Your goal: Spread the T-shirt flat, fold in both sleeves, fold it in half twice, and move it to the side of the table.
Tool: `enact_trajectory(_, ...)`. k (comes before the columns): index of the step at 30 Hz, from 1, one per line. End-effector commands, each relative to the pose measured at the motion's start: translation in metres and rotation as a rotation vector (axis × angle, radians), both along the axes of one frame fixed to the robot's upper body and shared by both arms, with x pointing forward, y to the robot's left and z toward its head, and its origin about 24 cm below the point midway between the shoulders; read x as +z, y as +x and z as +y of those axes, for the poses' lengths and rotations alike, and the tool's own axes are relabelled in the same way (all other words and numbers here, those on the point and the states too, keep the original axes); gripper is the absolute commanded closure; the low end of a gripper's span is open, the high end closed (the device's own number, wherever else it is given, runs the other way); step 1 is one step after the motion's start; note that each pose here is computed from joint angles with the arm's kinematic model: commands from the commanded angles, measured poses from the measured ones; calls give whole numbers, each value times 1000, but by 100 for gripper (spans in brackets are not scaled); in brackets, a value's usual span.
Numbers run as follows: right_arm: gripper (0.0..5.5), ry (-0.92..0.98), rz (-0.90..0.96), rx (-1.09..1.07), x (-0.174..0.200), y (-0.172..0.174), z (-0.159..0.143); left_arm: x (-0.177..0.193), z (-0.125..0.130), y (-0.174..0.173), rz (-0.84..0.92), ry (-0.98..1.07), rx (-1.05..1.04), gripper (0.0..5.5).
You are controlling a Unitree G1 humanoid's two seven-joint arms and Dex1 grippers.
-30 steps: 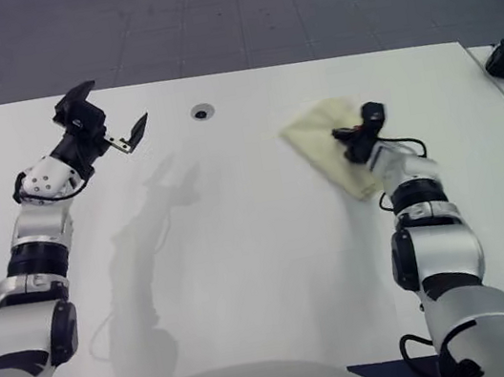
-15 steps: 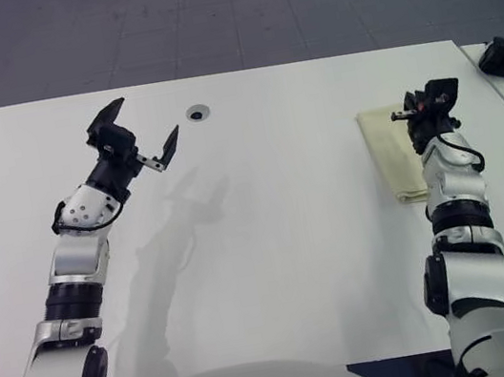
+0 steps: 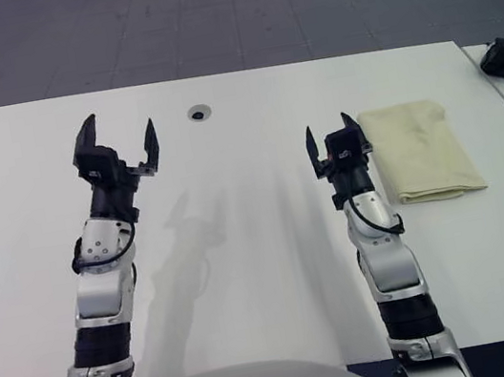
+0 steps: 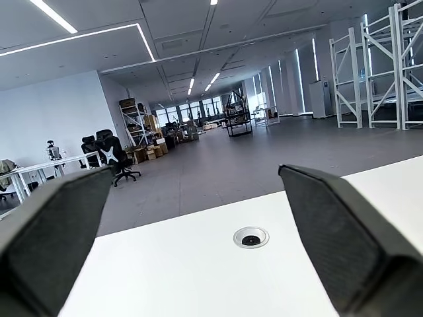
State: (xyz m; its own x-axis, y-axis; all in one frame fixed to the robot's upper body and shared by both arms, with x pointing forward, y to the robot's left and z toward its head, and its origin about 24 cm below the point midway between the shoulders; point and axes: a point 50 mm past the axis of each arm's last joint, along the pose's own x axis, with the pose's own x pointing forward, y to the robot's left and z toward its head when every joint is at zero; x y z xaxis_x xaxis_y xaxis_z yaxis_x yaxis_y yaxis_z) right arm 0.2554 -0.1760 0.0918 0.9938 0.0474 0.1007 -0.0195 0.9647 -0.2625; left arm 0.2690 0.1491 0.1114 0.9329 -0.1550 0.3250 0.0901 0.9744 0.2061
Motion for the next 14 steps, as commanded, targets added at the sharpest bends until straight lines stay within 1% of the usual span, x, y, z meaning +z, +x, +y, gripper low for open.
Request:
enact_trajectory(1,145,-1,28,-17,-4,-5,-3,-5,-5,-5,19,39,-8,185)
enact_trajectory(3,110,-2,39,-19,-5,-6,-4,-10,-5,-8,26,61,-13,223)
enact_trajectory(4,101,-2,50,-20,-7,-6,-5,-13,-5,-9,32,69,-12,233)
enact_trajectory(5,76,-3,62,-20,-10,-7,-7,-15,-4,-11,37,74,-9,260)
enact_trajectory(6,71,-17,71,-12,-12,-8,-8,-17,-5,-11,41,76,-6,265)
enact_trajectory(8,34,-42,78,-5,-15,-9,-12,-18,-7,-12,40,80,-5,305)
enact_trajectory(10,11,-44,80,-13,-16,-11,-16,-18,-10,-14,30,91,-9,335)
enact_trajectory(13,10,-44,79,-13,-15,-10,-22,-19,-14,-17,28,95,-10,384)
enact_trajectory(14,30,-43,77,-16,-15,-10,-24,-20,-16,-18,31,93,-13,403)
